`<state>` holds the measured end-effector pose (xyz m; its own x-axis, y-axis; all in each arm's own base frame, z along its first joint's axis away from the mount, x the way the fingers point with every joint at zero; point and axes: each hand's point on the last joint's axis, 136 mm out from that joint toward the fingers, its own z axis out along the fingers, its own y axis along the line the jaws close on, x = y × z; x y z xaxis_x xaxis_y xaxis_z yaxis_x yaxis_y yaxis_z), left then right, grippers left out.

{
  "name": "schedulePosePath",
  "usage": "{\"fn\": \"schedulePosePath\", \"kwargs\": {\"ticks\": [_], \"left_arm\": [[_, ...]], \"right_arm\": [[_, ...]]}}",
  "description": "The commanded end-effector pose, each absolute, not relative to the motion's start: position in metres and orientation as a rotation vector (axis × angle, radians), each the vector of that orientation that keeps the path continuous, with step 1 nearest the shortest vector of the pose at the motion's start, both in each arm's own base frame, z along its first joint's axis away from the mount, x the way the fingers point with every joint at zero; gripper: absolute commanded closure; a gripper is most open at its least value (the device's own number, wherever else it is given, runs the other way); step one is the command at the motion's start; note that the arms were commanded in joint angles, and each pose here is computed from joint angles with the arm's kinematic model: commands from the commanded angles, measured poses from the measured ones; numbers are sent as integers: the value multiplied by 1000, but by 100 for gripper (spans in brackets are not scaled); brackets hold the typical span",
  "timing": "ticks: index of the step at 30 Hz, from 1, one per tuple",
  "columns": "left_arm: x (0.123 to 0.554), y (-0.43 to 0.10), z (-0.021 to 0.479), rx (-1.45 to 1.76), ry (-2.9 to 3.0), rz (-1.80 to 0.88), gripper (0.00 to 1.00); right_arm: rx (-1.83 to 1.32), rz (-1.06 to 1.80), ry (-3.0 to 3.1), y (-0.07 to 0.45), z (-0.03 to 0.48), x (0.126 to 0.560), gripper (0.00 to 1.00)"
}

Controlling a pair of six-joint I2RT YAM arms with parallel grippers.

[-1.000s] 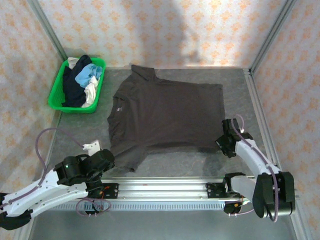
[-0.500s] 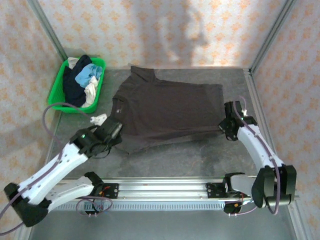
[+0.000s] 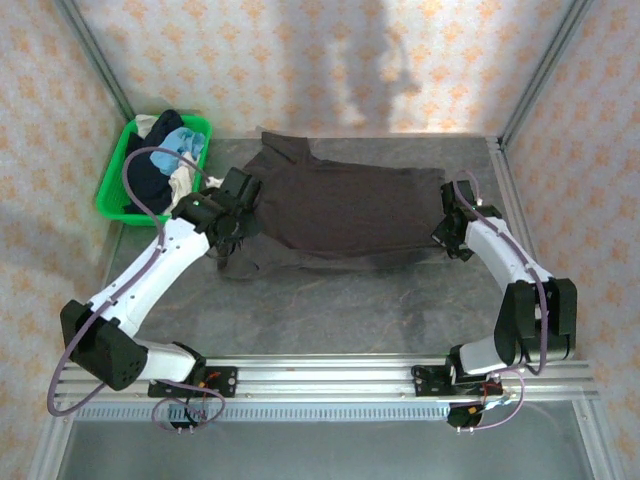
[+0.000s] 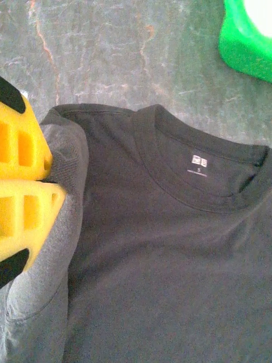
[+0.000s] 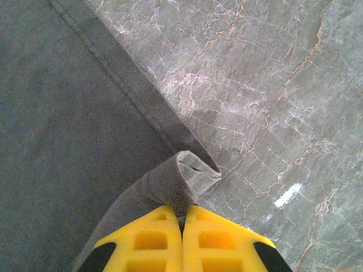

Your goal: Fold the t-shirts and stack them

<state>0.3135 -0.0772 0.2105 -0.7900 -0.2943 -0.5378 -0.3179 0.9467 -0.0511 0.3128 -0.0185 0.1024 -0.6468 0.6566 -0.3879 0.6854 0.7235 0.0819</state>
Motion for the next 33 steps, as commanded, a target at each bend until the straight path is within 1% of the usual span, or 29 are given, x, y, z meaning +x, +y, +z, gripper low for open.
{"fn": "schedulePosePath", "kwargs": {"ticks": [1,4,9,13,16,19,22,26,29,33], "left_arm": [[326,-64,230,-411,2481,93,100],[343,-58,229,-393,2497,154,100],[371,-55,217,-390,2528,214,100],[390,-54,210,-391,2534,244,100],[403,-53,207,-387,2548,269,100],[405,-53,210,-374,2569,281,100],[390,-51,219,-371,2568,257,100],[350,-45,230,-385,2549,192,100],[314,-39,227,-384,2548,151,100],[272,-28,210,-404,2571,141,100]], "right_arm": [[987,-174,2505,-30,123,321,100],[982,-219,2519,-33,123,332,100],[983,-252,2589,-30,106,348,100],[981,-256,2608,-29,97,359,97],[982,-266,2631,-28,94,362,97],[977,-237,2645,-24,95,356,99],[973,-172,2644,-19,99,340,100],[977,-78,2652,-10,103,305,100],[986,-54,2659,-7,104,274,100],[1006,-2,2683,2,101,237,100]]}}
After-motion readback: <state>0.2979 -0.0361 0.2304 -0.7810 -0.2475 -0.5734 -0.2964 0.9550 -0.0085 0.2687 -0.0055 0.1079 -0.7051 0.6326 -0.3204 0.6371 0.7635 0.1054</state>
